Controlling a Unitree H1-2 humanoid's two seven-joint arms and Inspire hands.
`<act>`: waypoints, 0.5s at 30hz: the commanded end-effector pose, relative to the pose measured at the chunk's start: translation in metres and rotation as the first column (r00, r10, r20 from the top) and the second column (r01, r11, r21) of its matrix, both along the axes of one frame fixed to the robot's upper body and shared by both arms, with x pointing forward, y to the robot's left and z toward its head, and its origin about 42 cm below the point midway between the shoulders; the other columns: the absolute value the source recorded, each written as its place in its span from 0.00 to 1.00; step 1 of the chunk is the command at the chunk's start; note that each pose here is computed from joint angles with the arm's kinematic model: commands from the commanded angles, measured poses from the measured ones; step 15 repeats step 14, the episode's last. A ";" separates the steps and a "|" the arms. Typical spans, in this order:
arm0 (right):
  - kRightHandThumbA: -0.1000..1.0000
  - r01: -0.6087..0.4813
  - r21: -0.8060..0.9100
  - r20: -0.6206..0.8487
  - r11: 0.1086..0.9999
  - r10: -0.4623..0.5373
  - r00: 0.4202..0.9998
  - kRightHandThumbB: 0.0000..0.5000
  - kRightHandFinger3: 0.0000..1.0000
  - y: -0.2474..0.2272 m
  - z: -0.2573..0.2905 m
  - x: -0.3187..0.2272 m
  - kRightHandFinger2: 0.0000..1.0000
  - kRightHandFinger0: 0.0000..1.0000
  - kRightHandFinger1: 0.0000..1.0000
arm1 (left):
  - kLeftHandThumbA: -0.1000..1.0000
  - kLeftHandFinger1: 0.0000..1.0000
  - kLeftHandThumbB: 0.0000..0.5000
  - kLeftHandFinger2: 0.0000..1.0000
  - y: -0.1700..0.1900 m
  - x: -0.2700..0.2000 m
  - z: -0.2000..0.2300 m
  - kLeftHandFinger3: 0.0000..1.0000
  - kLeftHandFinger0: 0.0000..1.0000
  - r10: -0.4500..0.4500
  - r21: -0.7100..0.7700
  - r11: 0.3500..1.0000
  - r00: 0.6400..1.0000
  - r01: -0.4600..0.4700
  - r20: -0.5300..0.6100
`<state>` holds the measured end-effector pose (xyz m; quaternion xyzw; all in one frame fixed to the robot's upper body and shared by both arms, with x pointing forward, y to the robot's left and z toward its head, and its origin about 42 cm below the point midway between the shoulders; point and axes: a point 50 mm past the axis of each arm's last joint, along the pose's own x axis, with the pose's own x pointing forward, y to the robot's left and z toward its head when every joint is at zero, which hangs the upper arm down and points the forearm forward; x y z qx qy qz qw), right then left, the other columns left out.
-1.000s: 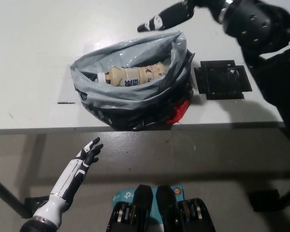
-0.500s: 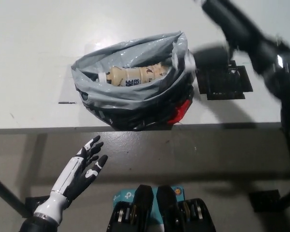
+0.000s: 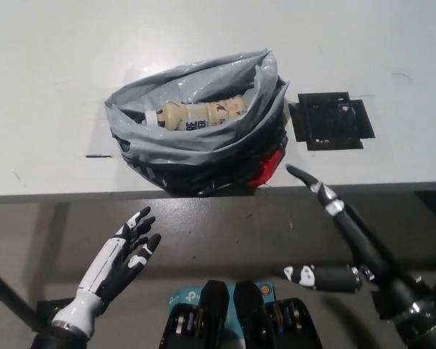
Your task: Use the right hand to pick up a bottle of protein shake and place it into a plastic bag on the left side
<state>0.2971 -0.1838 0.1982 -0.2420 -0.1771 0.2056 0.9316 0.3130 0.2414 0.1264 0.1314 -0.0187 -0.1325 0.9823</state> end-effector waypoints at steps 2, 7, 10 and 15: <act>0.97 0.231 0.130 0.113 0.964 -0.245 0.963 0.60 1.00 -0.023 -0.082 0.003 1.00 1.00 1.00 | 0.80 1.00 0.18 1.00 0.006 -0.005 0.013 1.00 1.00 0.008 0.017 1.000 0.996 -0.010 0.085; 0.92 0.232 0.136 0.057 0.963 -0.241 0.969 0.59 1.00 -0.025 -0.095 -0.005 1.00 1.00 1.00 | 0.79 1.00 0.16 1.00 0.008 -0.013 0.010 1.00 1.00 0.017 0.006 1.000 0.997 -0.017 0.071; 0.94 0.232 0.137 0.035 0.963 -0.238 0.971 0.60 1.00 -0.027 -0.101 -0.009 1.00 1.00 1.00 | 0.82 1.00 0.19 1.00 0.007 -0.016 0.008 1.00 1.00 0.011 -0.001 1.000 0.998 -0.011 0.070; 0.94 0.232 0.141 0.012 0.962 -0.236 0.972 0.60 1.00 -0.028 -0.106 -0.009 1.00 1.00 1.00 | 0.84 1.00 0.17 1.00 0.007 -0.016 0.008 1.00 1.00 0.010 -0.001 1.000 0.997 -0.010 0.073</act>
